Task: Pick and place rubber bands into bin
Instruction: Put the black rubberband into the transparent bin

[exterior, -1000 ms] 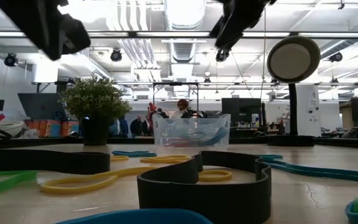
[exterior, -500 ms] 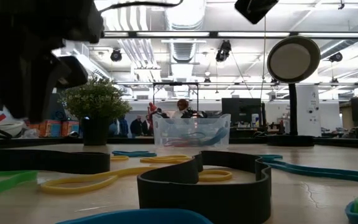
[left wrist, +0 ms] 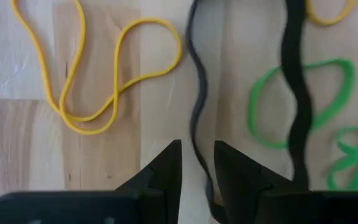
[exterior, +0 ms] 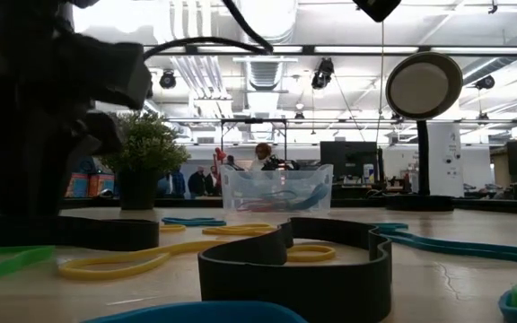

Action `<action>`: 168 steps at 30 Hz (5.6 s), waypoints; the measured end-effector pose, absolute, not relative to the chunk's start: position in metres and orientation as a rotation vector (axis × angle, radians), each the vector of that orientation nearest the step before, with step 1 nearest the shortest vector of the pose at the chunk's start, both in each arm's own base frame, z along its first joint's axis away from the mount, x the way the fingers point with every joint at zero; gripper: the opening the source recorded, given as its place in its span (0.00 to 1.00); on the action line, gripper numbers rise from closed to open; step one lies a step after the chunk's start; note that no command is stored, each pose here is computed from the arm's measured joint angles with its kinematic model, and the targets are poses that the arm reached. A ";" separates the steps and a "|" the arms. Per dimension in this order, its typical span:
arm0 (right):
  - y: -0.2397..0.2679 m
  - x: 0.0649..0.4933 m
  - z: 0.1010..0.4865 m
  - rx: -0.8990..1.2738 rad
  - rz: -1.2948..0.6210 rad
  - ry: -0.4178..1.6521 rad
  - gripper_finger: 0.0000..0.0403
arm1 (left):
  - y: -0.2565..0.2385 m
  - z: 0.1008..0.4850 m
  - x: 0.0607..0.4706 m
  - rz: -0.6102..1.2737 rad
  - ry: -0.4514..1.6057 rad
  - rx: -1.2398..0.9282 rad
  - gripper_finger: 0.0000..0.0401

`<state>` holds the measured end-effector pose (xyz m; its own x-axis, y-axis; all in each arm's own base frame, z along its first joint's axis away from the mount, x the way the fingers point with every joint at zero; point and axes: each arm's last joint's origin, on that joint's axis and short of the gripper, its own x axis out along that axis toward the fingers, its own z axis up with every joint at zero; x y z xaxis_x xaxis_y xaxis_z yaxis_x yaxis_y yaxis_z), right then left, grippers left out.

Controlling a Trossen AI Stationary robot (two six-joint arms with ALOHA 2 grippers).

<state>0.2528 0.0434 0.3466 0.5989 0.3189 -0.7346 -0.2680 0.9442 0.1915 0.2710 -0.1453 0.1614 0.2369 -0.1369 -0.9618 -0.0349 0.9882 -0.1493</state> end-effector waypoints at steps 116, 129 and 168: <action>0.054 0.284 0.322 0.129 0.186 0.907 0.14 | 0.086 0.234 0.377 0.522 0.829 0.465 0.00; 0.054 0.284 0.321 0.137 0.181 0.909 0.14 | 0.086 0.235 0.377 0.522 0.817 0.463 0.09; 0.054 0.281 0.301 0.113 0.181 0.967 0.14 | 0.085 0.264 0.369 0.578 0.743 0.461 0.24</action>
<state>0.2809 0.0537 0.3015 0.5546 0.2033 -0.8069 -0.1029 0.9790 0.1760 0.3693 0.0853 0.2636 0.5961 0.6340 -0.4926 -0.3219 0.7508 0.5768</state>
